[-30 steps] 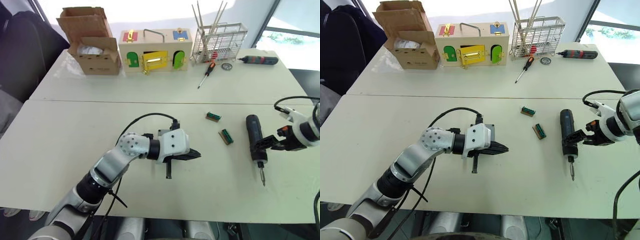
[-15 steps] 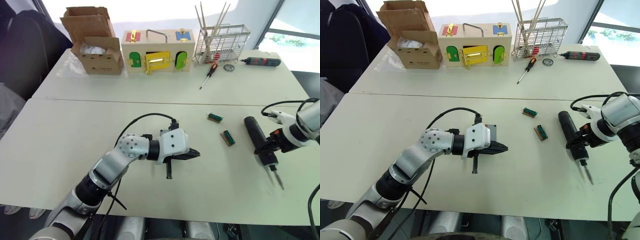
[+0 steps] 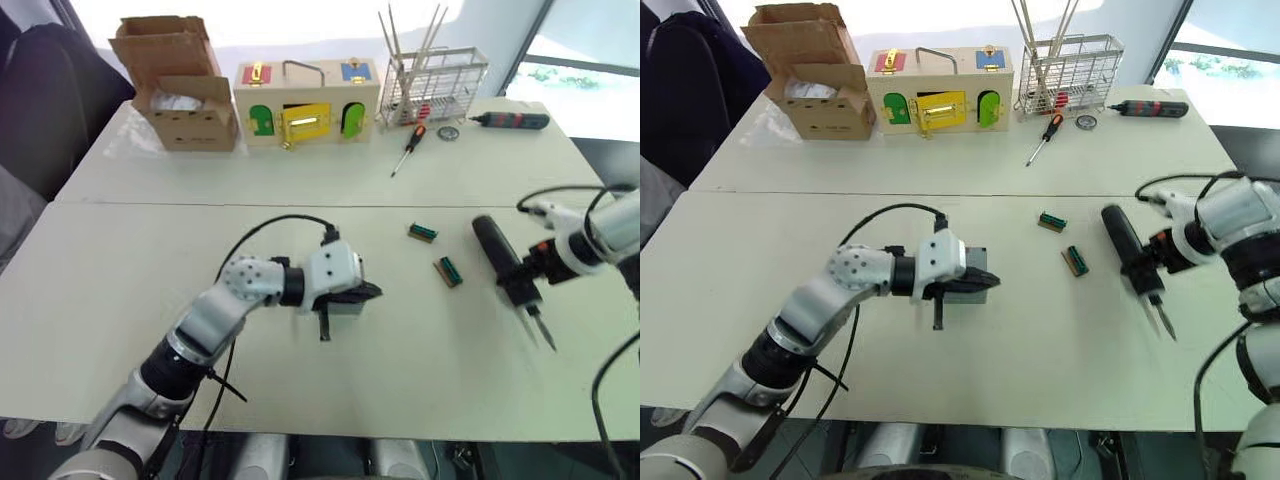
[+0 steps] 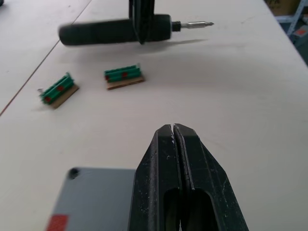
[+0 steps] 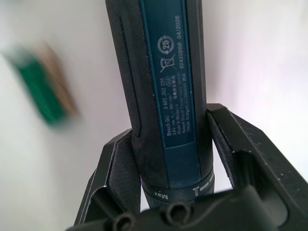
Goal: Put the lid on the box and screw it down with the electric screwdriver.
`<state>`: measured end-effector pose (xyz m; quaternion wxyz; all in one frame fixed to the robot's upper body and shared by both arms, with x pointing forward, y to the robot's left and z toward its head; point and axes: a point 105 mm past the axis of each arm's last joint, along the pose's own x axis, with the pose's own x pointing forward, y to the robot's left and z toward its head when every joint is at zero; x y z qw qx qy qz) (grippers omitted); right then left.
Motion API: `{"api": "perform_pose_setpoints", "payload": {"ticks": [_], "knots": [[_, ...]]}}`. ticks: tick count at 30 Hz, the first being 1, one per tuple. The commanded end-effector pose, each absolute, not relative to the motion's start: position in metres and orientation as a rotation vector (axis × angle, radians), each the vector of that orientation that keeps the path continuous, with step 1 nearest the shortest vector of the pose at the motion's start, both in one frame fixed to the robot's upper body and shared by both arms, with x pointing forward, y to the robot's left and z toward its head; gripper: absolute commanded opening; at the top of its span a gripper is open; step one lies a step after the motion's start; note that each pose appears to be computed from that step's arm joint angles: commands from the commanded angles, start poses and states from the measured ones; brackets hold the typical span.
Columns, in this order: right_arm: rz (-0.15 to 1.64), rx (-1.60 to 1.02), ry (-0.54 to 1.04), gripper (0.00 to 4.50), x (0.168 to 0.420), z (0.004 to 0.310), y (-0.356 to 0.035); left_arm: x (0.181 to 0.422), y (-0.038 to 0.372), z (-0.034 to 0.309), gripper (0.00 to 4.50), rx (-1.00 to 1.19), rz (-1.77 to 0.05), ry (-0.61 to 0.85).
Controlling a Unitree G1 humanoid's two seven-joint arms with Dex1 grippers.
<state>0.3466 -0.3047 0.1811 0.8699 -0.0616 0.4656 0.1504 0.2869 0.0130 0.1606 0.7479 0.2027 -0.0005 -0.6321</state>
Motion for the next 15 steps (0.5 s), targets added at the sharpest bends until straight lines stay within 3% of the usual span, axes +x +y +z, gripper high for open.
{"api": "perform_pose_setpoints", "payload": {"ticks": [1, 4, 7, 11, 15], "knots": [[0.302, -0.061, 0.597, 1.95, 0.361, 0.264, -0.297, 0.304, 0.035, 0.188, 0.0, 0.39, -1.335, -0.056], [0.405, 0.033, 0.247, 1.95, 0.362, 0.304, -0.264, 0.316, 0.053, 0.199, 0.0, 0.347, -1.324, -0.037], [0.499, 0.092, -0.125, 1.95, 0.342, 0.332, -0.233, 0.321, 0.064, 0.2, 0.0, 0.353, -1.324, -0.01], [0.634, 0.195, -0.313, 1.95, 0.316, 0.321, -0.184, 0.317, 0.065, 0.199, 0.0, 0.351, -1.369, 0.042], [0.651, 0.205, -0.363, 1.95, 0.312, 0.306, -0.154, 0.312, 0.061, 0.194, 0.0, 0.343, -1.401, 0.077]]}}
